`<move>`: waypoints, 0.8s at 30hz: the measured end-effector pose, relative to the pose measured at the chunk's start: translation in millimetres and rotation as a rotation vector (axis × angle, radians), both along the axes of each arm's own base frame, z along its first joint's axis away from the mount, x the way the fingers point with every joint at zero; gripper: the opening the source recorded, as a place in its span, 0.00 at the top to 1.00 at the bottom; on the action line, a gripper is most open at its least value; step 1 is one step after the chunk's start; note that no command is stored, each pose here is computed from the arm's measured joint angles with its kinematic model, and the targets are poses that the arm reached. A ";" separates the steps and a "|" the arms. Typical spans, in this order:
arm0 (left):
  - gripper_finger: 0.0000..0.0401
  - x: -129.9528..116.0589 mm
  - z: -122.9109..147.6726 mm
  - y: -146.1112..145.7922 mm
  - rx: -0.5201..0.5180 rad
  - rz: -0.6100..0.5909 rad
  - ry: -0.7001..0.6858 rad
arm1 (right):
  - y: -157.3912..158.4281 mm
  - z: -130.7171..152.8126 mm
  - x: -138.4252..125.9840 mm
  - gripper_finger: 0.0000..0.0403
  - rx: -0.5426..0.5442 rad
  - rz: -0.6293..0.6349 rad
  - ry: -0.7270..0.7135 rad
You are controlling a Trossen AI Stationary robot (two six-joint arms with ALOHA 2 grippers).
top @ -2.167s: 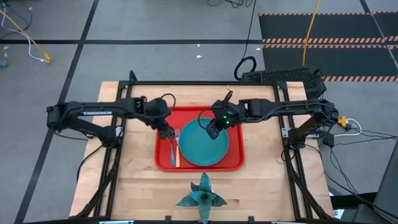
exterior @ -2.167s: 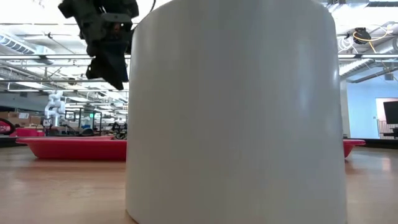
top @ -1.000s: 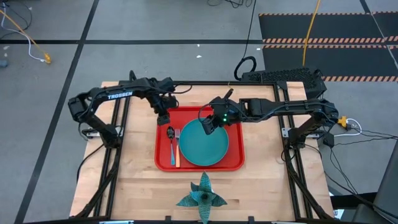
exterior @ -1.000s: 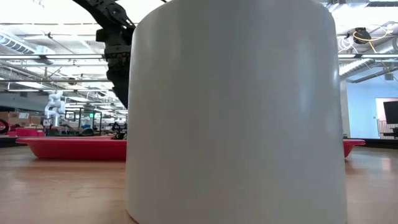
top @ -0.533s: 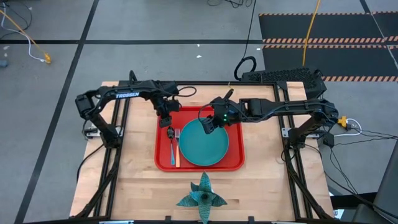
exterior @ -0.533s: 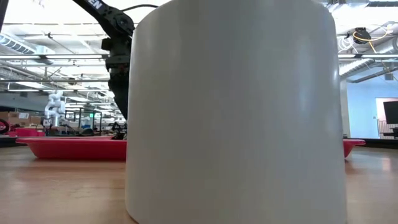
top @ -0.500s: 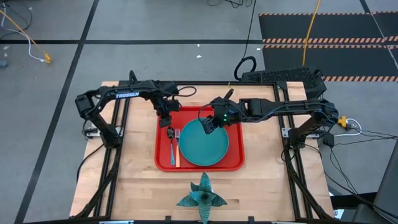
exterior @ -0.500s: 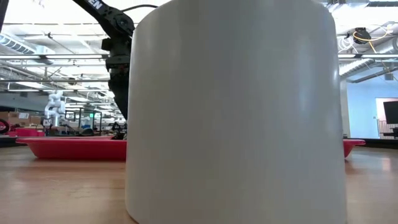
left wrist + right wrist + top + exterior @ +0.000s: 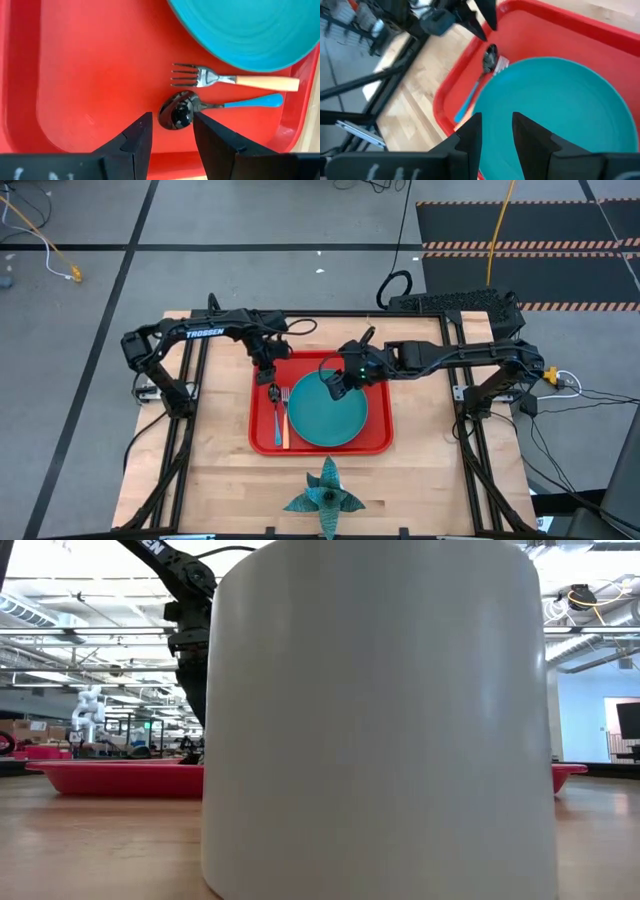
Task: Pick and place plate/cup/fork/spoon on tray
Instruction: Adjust the green spoon on the orange tray
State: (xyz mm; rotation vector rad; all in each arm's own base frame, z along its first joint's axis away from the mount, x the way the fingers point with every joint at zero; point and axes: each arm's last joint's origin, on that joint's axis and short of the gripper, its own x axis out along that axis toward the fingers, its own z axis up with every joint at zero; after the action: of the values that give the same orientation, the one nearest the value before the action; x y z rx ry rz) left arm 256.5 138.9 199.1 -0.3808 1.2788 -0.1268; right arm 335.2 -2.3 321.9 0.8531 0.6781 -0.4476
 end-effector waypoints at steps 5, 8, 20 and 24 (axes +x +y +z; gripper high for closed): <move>0.64 -2.9 -0.3 -1.8 -0.011 -0.026 0.022 | 0.4 -4.2 -4.5 0.75 0.009 -0.009 0.063; 0.64 -5.1 -0.4 -3.2 -0.027 -0.035 0.040 | 0.6 -5.8 -6.3 0.75 0.016 -0.017 0.086; 0.64 -7.7 -0.4 -4.8 -0.045 -0.037 0.066 | 6.6 -5.8 -6.4 0.75 0.010 -0.001 0.087; 0.64 -6.5 -0.6 -3.7 -0.026 -0.036 0.058 | 12.6 -5.9 -6.6 0.75 0.008 0.020 0.089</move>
State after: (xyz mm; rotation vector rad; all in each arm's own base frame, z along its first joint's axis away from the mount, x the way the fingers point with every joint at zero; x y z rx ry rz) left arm 250.0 135.2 198.5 -0.3868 1.3429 -0.1638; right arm 328.6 10.3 316.0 0.8370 0.7697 -0.4673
